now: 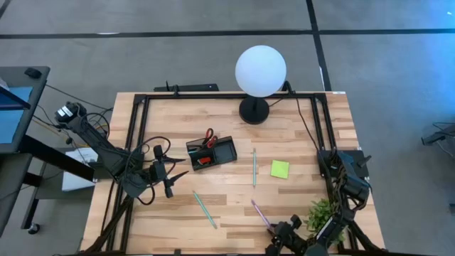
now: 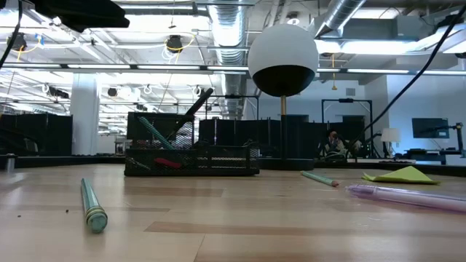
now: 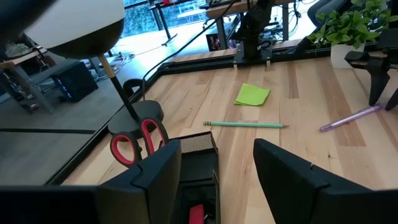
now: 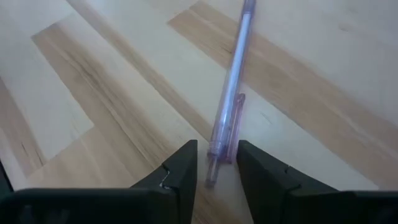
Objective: Pick and place office supplies into organizer
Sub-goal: Put the purple pen into the black desk organizer
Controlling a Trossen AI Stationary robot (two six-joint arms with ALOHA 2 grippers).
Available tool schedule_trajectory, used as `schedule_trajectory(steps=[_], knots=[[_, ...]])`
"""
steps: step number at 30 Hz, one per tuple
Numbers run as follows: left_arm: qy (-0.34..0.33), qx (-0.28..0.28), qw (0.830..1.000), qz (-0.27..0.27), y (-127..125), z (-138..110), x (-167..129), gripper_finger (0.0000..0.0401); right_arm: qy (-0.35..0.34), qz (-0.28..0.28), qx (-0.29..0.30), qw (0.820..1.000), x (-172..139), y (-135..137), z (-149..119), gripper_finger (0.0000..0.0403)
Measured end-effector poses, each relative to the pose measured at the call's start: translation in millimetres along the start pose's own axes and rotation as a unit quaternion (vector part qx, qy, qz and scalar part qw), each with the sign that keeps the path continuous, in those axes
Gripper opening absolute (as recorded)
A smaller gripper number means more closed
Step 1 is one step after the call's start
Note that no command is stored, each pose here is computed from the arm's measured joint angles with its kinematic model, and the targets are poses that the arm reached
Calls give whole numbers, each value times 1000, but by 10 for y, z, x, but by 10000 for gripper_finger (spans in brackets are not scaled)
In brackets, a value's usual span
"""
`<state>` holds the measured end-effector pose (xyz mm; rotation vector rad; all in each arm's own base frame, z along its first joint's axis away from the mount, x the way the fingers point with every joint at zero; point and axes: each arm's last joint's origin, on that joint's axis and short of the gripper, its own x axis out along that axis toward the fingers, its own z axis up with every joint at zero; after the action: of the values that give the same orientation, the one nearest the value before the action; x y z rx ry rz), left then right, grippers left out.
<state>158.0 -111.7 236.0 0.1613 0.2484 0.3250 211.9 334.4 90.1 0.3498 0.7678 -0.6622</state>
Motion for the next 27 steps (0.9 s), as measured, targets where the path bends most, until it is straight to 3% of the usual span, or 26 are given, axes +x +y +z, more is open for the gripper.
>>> schedule_trajectory(steps=[9, 20, 27], knots=[[0, 0, 1000, 0, 0, -1, 0, 199, -29, -13, -12, 999, 108, -19, 3, 111], [3, 5, 1000, -3, 0, -9, 1, 199, -148, -16, -27, 988, 479, -54, -202, 111], [5, 0, 1000, -3, 1, -15, 1, 199, -158, -15, -26, 987, 524, -49, -187, 111]])
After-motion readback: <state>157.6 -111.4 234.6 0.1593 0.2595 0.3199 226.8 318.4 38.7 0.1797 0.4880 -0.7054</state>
